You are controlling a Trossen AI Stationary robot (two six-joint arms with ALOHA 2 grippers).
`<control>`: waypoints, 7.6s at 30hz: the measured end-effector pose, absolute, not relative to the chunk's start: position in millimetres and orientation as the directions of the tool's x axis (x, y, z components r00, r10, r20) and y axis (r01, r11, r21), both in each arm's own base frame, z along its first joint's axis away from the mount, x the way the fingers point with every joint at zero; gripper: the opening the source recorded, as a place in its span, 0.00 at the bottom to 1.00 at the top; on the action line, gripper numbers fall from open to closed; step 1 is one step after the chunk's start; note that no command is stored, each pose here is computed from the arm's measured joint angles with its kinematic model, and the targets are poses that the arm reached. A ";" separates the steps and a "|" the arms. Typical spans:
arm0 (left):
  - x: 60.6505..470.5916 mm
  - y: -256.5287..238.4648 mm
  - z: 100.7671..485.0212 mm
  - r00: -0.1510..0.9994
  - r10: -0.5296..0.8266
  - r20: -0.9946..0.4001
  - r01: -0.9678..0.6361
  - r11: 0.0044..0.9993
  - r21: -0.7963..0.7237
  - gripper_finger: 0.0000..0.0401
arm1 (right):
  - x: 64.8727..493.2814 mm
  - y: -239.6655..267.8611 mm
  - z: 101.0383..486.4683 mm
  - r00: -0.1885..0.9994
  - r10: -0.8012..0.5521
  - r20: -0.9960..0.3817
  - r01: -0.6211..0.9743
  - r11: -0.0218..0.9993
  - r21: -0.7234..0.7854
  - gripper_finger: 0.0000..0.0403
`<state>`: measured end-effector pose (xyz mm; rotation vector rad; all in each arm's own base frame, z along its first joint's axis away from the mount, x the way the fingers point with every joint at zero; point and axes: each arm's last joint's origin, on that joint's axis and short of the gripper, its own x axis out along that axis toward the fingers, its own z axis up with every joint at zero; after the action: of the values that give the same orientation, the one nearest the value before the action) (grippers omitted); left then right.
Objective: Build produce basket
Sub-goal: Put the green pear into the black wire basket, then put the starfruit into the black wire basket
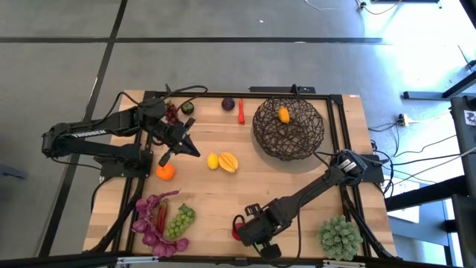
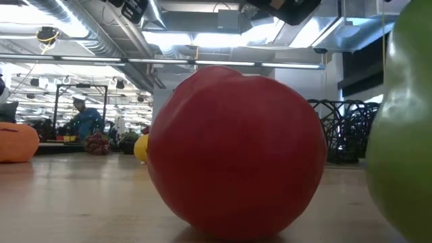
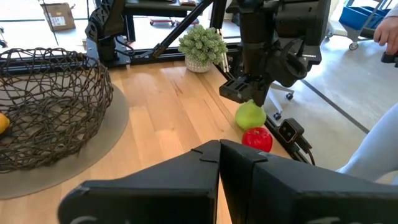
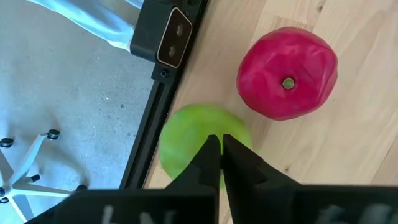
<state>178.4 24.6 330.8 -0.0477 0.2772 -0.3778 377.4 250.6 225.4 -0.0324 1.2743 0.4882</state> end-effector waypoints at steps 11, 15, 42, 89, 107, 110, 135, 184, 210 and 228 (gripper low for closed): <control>178.4 24.6 330.8 0.892 -0.370 -0.258 0.357 0.929 -0.097 0.00 | 376.1 249.1 224.6 0.199 0.308 -0.930 -0.304 0.922 0.240 0.00; 178.4 24.6 330.8 0.892 -0.371 -0.258 0.358 0.929 -0.097 0.00 | 374.2 245.8 223.3 0.180 0.274 -0.945 -0.242 0.943 0.227 0.00; 178.9 25.6 331.2 0.905 -0.339 -0.259 0.350 0.937 -0.002 0.00 | 380.6 182.3 325.5 0.307 -0.106 -0.946 0.240 0.970 -0.031 0.00; 206.9 43.9 311.5 0.921 0.066 -0.384 0.022 0.975 0.219 0.00 | 361.3 -100.0 373.1 0.103 -0.518 -0.849 0.626 0.697 -0.349 0.00; 206.0 53.6 315.0 0.926 0.140 -0.350 -0.056 0.970 0.238 0.00 | 328.7 -114.3 292.7 0.047 -0.443 -0.895 0.654 0.691 -0.308 0.00; 205.5 55.5 315.0 0.925 0.149 -0.350 -0.066 0.969 0.239 0.00 | 330.5 -115.7 280.6 0.057 -0.449 -0.892 0.637 0.704 -0.314 0.00; 205.2 57.3 315.3 0.925 0.157 -0.346 -0.075 0.969 0.237 0.00 | 328.7 -138.1 233.4 0.112 -0.473 -0.874 0.610 0.727 -0.315 0.00; 204.5 59.2 314.7 0.909 0.223 -0.353 -0.143 0.960 0.239 0.00 | 317.7 -161.1 274.5 0.175 -0.502 -0.847 0.669 0.692 -0.272 0.28; 193.2 49.6 299.8 0.836 0.151 -0.527 -0.196 0.980 -0.030 0.00 | 352.1 -5.5 370.0 0.622 0.056 -0.781 0.061 0.991 0.119 0.28; 195.7 39.2 300.0 0.854 0.036 -0.520 -0.105 0.989 -0.104 0.14 | 357.4 35.4 366.7 0.624 0.156 -0.766 0.009 0.978 0.207 0.28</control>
<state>195.7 39.2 300.0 -0.1304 0.5435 0.0743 357.4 35.4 366.7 0.1981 0.8944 0.0847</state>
